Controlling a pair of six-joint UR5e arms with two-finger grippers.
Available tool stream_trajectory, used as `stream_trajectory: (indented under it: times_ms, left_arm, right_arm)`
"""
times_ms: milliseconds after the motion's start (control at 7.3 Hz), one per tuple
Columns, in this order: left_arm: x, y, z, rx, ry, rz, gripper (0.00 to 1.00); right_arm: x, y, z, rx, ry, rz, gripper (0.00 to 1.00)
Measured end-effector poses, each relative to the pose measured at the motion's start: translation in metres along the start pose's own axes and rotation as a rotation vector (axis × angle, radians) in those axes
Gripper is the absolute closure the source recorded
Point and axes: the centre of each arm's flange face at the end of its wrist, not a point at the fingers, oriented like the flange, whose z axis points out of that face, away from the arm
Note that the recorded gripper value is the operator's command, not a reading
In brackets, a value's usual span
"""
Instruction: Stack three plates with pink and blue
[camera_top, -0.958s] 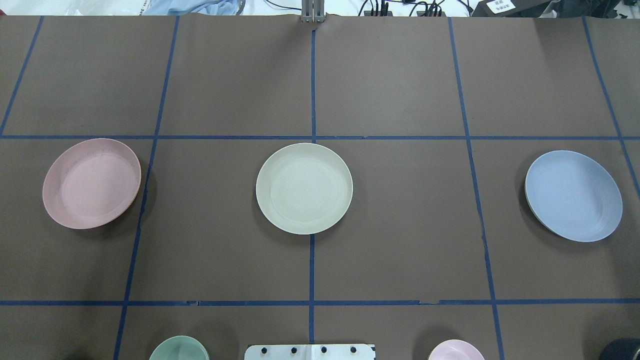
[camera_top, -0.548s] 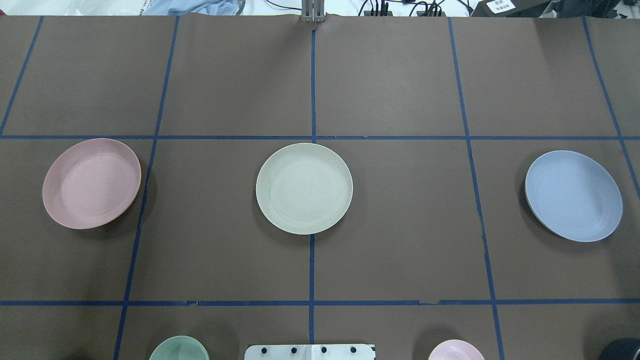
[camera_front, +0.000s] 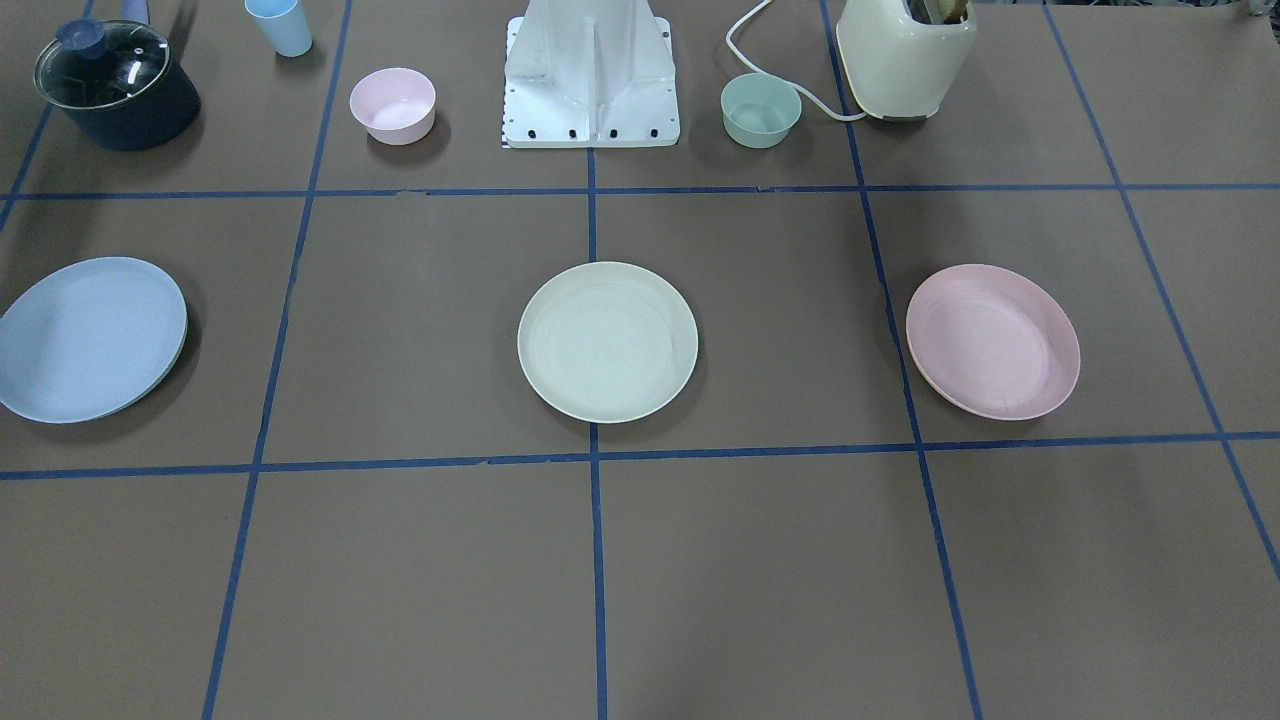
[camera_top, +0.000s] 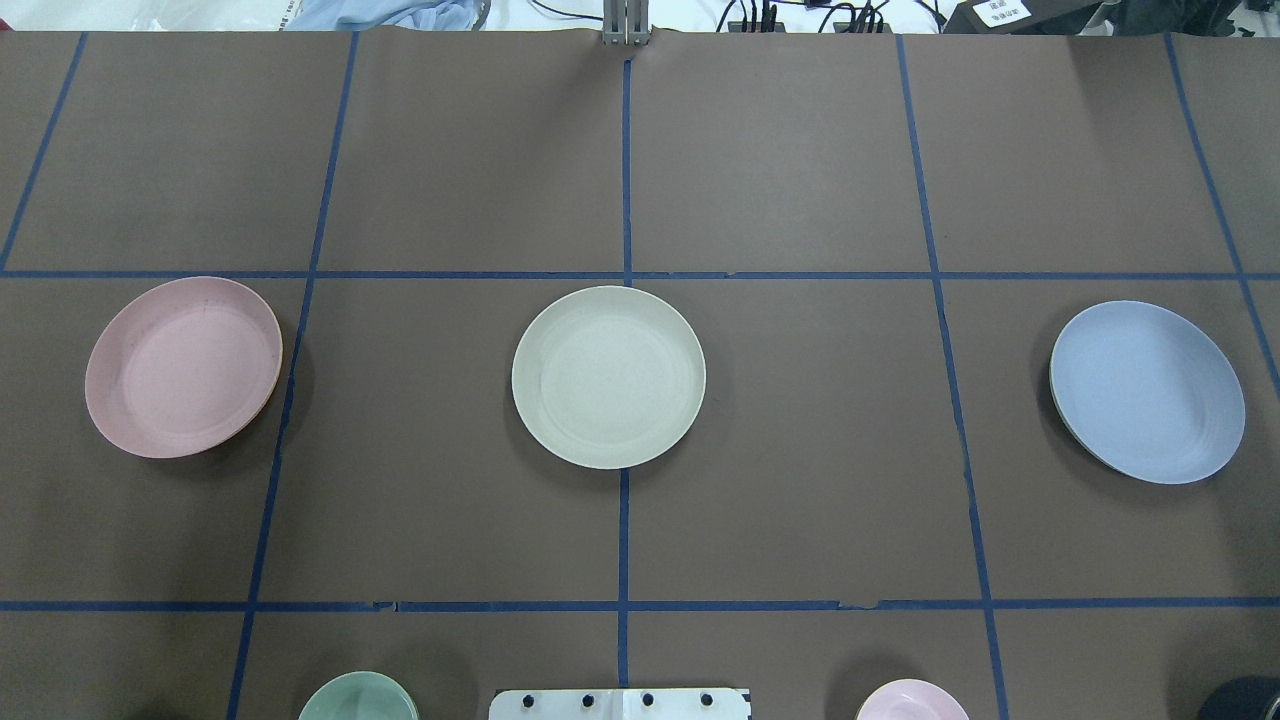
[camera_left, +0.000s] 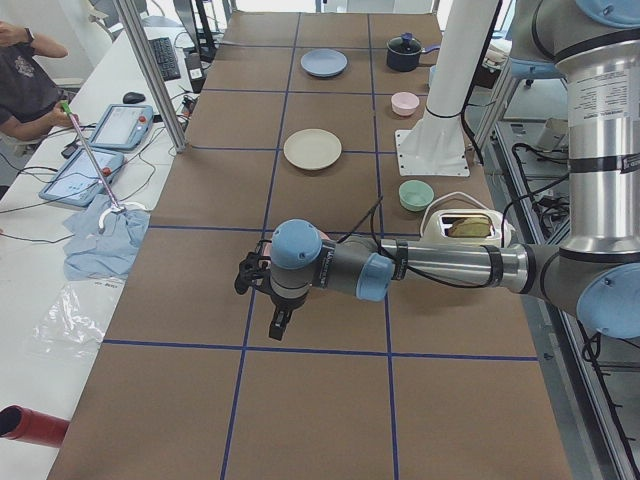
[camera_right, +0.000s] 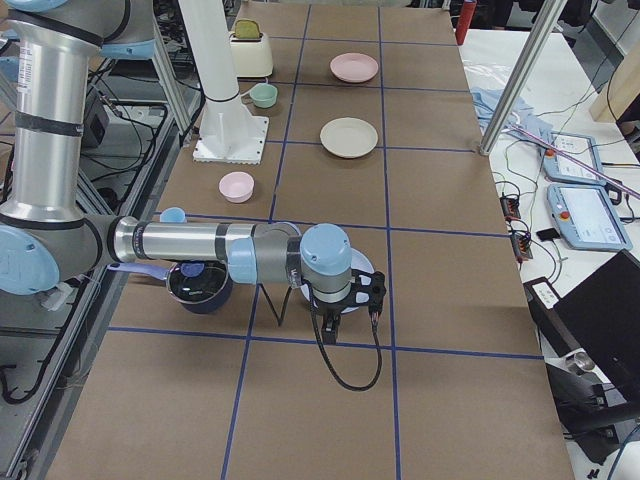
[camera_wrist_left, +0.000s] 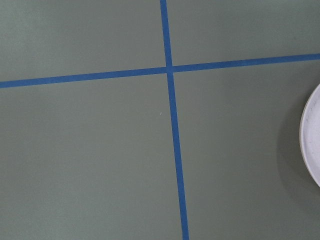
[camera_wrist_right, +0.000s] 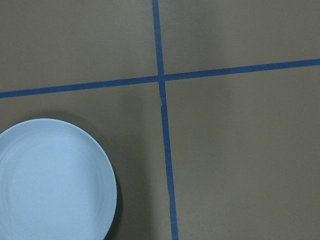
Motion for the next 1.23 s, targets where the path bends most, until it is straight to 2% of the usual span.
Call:
stream_trajectory:
  times_ms: [137, 274, 411, 548, 685, 958, 1232]
  left_arm:
    - [0.01, -0.003, 0.01, -0.006, 0.083, 0.018, 0.0]
    - [0.012, -0.009, 0.023, -0.021, 0.211, -0.005, 0.0]
    - [0.005, -0.025, 0.036, -0.038, 0.291, -0.056, 0.0]
    - [-0.002, -0.045, 0.044, -0.047, 0.322, -0.107, 0.0]
    - [-0.004, -0.06, 0.047, -0.048, 0.322, -0.129, 0.0]
    - [0.006, -0.073, 0.058, -0.039, 0.266, -0.143, 0.0]
    - [0.026, -0.054, 0.083, 0.019, 0.196, -0.211, 0.0]
  right_arm:
    - [0.0, 0.0, 0.0, 0.0, 0.001, 0.0, 0.0]
    - [0.0, -0.001, 0.0, 0.001, 0.001, -0.002, 0.0]
    - [-0.005, -0.006, -0.002, 0.006, -0.001, -0.012, 0.0]
    - [-0.015, -0.015, -0.006, 0.015, -0.005, -0.034, 0.0]
    - [-0.022, -0.022, -0.006, 0.015, -0.01, -0.047, 0.0]
    - [-0.017, -0.023, 0.006, -0.01, -0.02, -0.035, 0.0]
    - [-0.015, -0.021, 0.01, -0.02, -0.038, -0.029, 0.0]
